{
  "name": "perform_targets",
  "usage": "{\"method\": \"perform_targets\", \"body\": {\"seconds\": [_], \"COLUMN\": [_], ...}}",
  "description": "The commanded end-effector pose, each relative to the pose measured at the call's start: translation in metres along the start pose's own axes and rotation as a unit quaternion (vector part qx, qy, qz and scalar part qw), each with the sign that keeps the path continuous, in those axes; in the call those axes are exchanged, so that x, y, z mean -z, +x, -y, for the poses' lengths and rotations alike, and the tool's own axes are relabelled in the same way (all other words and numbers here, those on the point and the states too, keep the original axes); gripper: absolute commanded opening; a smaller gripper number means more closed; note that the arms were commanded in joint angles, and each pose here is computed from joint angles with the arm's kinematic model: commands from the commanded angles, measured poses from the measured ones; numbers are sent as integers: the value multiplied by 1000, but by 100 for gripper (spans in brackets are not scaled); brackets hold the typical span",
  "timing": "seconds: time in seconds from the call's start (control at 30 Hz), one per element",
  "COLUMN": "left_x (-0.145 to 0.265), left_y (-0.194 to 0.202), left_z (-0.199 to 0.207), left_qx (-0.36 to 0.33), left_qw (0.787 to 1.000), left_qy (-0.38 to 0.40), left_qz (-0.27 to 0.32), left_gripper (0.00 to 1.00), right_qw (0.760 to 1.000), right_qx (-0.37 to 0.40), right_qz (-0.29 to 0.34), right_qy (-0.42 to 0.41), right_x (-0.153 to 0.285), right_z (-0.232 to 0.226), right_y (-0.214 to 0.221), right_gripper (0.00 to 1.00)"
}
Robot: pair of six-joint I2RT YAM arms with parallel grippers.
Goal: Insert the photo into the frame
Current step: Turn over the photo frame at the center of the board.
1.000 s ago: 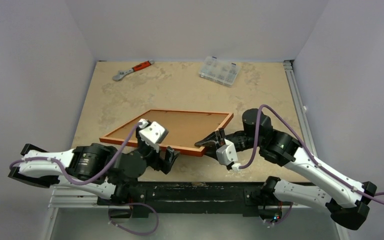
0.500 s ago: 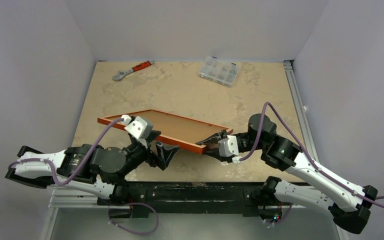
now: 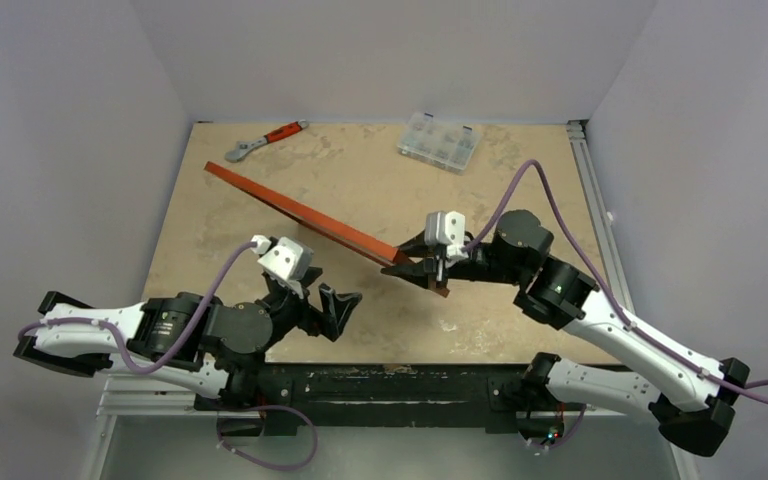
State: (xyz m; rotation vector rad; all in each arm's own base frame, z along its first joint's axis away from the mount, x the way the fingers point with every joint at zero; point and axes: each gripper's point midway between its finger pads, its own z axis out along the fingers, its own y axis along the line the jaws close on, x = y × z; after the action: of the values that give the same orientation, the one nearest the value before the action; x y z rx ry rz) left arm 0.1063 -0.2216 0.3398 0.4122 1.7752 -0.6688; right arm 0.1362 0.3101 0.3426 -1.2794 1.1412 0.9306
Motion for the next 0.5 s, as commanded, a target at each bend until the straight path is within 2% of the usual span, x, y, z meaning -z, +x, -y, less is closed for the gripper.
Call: {"method": "perform_targets", "body": {"seconds": [0.0,0.17,0.33,0.47], "left_x": [-3,-7,-11,-11], "left_y": [4,13,23,32], "left_z": [-3,-7,-13,-21], "left_qx": [16,19,32,56], "left_qw": [1000,998,996,991], "left_qy": [-25,-52,-87,-119], "left_qz": [0,-9,-13,-22], "left_gripper": [81,81,81,81], "right_qw": [970,940,902,873], "right_qx": [-217,-301,-391,-436], "right_qz": [-93,-111,-94,-109], "right_qy": [51,115,156,188], "right_x": [-6,0,21,39], "right_z": [-1,17,35,44], "right_y": [42,60,76,102], "right_gripper": [0,0,0,0]}}
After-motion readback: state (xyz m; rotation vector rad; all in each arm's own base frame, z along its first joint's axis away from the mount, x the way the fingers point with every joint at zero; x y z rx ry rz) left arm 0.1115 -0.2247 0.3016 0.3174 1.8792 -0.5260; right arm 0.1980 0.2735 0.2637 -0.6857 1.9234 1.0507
